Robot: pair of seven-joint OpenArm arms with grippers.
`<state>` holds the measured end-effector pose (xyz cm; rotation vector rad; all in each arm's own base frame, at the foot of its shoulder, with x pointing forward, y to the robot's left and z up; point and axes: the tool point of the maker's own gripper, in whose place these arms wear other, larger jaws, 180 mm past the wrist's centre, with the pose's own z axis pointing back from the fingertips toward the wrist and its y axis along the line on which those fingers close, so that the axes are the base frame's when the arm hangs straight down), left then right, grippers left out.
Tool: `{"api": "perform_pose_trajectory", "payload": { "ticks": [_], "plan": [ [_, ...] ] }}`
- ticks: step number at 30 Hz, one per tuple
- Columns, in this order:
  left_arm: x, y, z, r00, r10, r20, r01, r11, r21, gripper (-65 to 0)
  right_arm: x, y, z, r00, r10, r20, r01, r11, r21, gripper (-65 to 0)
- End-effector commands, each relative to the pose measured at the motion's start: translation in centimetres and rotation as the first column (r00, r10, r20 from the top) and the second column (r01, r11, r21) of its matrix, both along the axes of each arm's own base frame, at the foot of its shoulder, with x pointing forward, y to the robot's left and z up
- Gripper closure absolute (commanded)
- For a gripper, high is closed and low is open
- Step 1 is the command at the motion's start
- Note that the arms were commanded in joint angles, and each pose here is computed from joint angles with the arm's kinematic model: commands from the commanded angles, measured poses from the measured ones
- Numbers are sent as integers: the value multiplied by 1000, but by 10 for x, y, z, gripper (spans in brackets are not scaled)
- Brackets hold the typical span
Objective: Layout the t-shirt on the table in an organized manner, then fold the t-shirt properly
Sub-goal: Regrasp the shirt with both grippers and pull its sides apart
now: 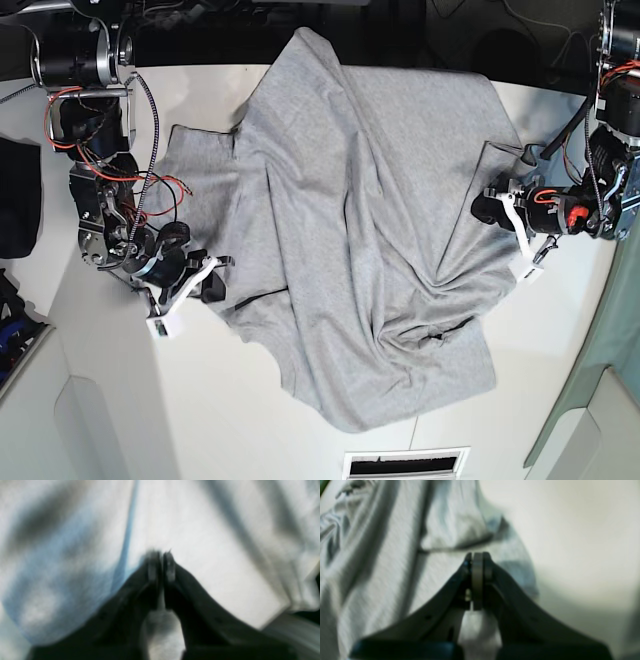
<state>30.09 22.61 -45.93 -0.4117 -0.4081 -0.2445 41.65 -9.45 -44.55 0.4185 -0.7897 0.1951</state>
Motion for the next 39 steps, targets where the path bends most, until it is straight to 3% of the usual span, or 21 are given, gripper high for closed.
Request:
{"api": "perform_pose_trajectory", "payload": {
  "ticks": [1, 11, 14, 17, 20, 26, 34, 39],
  "plan": [
    [6, 23, 4, 1000, 15, 16, -17, 996, 84, -45, 2, 3, 3, 1000, 11, 12, -11, 1000, 13, 0],
    [46, 48, 24, 990, -19, 138, -16, 969, 247, -45, -48, -15, -40, 995, 0, -101, 0, 1000, -5, 0],
    [66, 56, 36, 972, -56, 229, -18, 951, 307, -45, -70, -17, -54, 989, -12, -148, 15, 1000, 18, 0],
    [90, 68, 51, 945, -17, 326, -105, 930, 352, -45, -90, -17, -62, 984, -31, -177, 41, 998, 55, 0],
    [95, 67, 54, 944, 0, 329, -126, 925, 360, -45, -112, -18, -66, 982, -33, -185, 47, 997, 69, 0],
    [96, 80, 62, 944, 6, 331, -136, 917, 374, -45, -126, -13, -42, 995, -5, -96, 11, 998, 62, 0],
    [89, 114, 73, 944, 16, 330, -162, 893, 420, -45, -90, 9, 29, 992, 30, 123, -41, 995, 86, 0],
    [76, 117, 63, 954, 6, 299, -140, 893, 429, -45, -93, 36, 27, 993, 36, 112, -50, 991, 125, 0]
  ]
}}
